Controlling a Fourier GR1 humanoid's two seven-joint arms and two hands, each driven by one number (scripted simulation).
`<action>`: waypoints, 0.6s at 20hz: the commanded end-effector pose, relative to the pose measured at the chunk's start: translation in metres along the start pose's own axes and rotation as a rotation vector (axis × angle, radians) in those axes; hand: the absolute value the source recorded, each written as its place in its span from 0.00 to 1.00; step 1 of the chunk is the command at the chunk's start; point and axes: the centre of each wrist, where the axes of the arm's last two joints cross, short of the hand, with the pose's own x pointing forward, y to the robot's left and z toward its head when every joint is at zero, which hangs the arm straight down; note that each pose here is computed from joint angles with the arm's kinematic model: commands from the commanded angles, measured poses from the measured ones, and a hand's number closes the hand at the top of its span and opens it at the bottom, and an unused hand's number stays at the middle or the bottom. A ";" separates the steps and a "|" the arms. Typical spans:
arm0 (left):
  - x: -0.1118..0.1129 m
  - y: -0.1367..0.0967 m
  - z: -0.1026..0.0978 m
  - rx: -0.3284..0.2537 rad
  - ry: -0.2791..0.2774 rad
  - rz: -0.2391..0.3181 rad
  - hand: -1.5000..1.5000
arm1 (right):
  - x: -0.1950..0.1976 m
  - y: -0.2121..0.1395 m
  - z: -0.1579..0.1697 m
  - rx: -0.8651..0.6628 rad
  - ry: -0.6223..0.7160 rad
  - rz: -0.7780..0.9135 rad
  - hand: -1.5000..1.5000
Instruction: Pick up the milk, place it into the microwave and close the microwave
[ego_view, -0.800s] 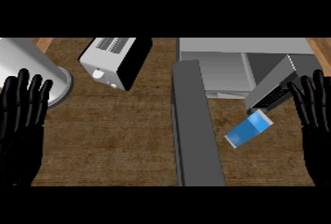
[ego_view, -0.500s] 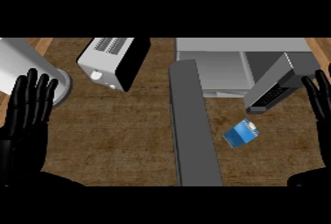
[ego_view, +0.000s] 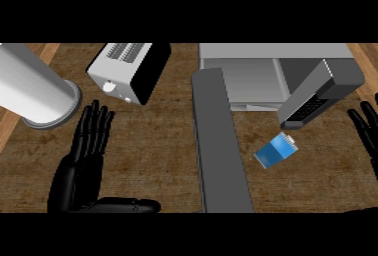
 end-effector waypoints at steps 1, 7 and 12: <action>-0.011 -0.025 0.018 0.007 0.020 0.009 0.00 | -0.007 -0.004 0.038 0.000 0.045 -0.006 0.00; -0.006 -0.051 0.024 0.006 0.019 0.027 0.00 | -0.036 -0.012 0.060 -0.015 0.087 0.005 0.00; -0.011 -0.060 0.043 0.017 0.008 0.020 0.00 | -0.054 -0.013 0.065 -0.034 0.091 0.012 0.00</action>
